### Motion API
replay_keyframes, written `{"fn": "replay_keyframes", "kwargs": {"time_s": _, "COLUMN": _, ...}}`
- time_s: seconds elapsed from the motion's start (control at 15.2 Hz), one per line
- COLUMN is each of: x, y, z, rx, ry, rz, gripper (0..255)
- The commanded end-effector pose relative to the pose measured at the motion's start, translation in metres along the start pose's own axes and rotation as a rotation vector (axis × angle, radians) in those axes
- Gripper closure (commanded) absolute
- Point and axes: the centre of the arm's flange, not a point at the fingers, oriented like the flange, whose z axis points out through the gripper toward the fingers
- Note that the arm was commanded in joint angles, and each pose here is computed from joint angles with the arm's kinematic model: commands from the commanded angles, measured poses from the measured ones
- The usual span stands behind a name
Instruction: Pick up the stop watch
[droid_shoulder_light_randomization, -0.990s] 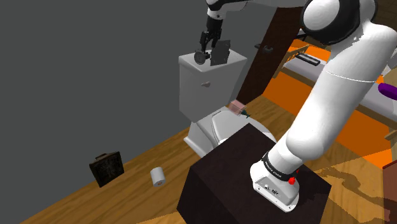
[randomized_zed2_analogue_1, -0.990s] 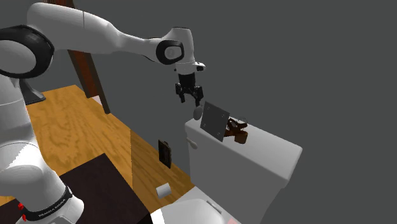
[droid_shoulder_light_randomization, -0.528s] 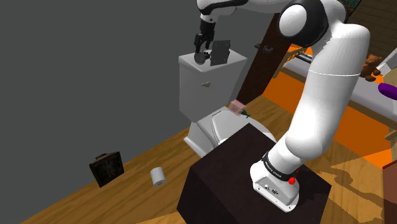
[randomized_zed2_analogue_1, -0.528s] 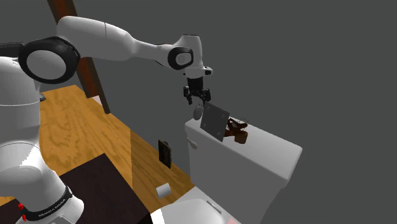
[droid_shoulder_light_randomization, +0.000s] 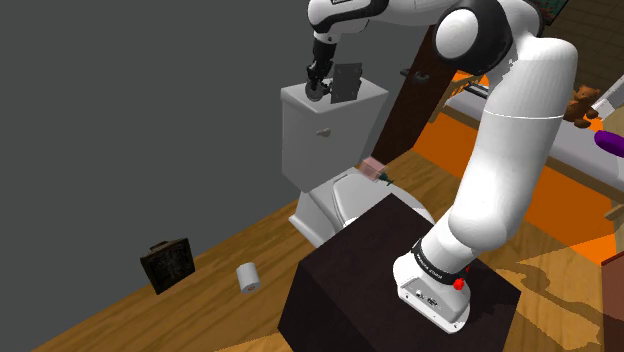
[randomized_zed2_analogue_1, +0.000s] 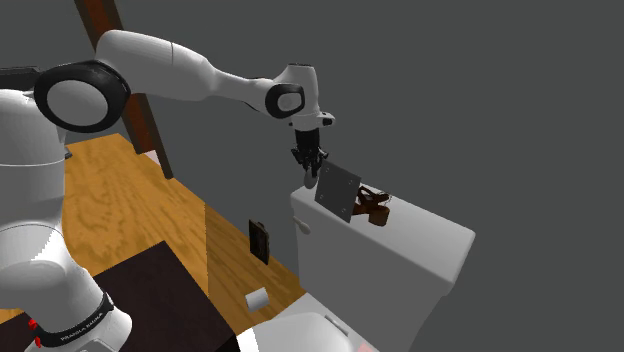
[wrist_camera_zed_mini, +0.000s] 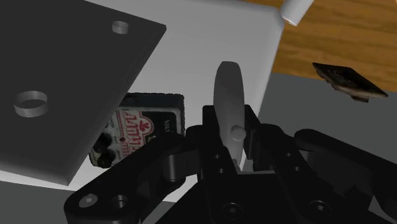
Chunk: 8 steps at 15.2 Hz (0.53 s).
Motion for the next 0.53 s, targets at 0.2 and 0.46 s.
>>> {"fn": "replay_keyframes", "kwargs": {"time_s": 0.2, "x": 0.0001, "y": 0.0002, "z": 0.0003, "rx": 0.0, "ry": 0.0, "rz": 0.0, "gripper": 255}}
{"fn": "replay_keyframes", "kwargs": {"time_s": 0.46, "x": 0.0001, "y": 0.0001, "z": -0.0051, "rx": 0.0, "ry": 0.0, "rz": 0.0, "gripper": 255}}
